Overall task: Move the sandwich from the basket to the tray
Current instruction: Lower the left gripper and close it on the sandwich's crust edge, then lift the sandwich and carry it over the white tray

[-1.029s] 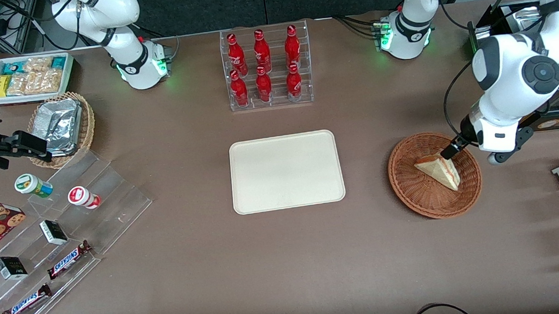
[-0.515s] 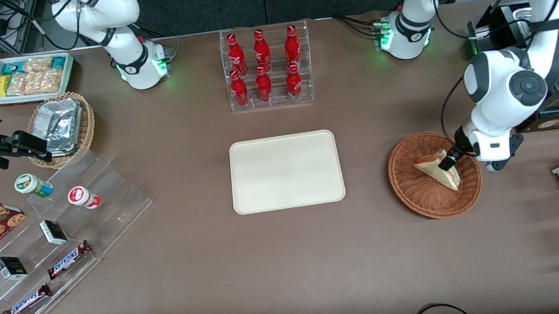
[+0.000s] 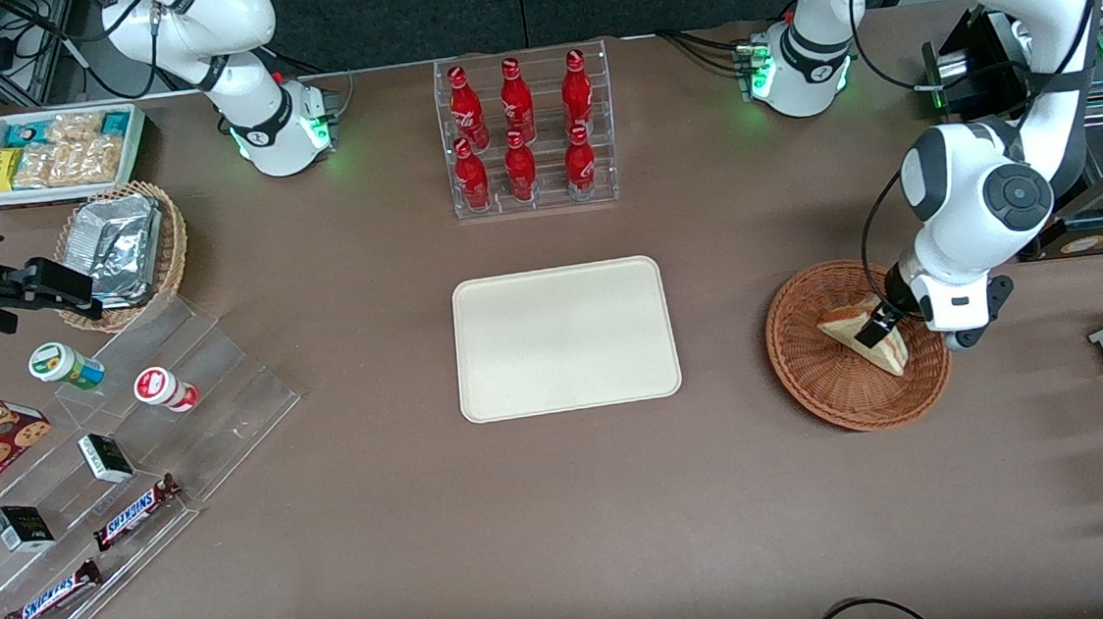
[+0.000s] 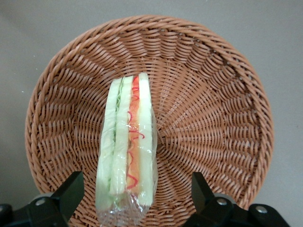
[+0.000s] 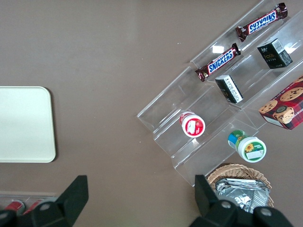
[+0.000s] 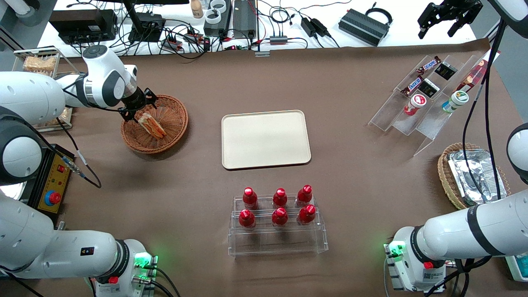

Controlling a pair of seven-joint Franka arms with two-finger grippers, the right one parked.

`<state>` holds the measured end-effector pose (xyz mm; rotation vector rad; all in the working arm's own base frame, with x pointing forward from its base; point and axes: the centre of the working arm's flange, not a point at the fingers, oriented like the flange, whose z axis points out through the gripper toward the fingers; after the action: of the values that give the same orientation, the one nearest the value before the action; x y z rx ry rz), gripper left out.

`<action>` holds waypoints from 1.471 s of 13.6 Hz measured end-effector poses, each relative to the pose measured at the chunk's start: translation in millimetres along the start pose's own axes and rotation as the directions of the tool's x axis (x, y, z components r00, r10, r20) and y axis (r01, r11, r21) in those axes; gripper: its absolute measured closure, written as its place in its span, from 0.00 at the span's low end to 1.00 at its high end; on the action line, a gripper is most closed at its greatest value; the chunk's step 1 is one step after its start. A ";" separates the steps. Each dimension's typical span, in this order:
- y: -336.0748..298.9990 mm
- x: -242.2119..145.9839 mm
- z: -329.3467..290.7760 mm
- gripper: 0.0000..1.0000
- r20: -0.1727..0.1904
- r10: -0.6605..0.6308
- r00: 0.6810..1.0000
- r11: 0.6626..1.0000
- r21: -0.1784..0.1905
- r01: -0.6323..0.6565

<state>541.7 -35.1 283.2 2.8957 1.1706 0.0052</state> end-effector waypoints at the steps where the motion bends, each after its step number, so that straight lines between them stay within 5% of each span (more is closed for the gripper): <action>1: -1.6 -1.4 7.0 0.00 0.009 -0.001 1.000 1.000 0.009 0.001; 6: -6.8 -5.8 26.8 0.07 0.035 -0.006 0.999 0.999 0.036 0.005; 12: -12.4 -1.1 27.3 0.68 0.040 -0.029 0.999 0.999 0.044 0.027; 20: 39.4 -2.6 -34.8 0.85 0.088 0.050 0.995 0.992 0.111 -0.059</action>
<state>566.8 -64.7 318.7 2.9908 1.1131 -0.1885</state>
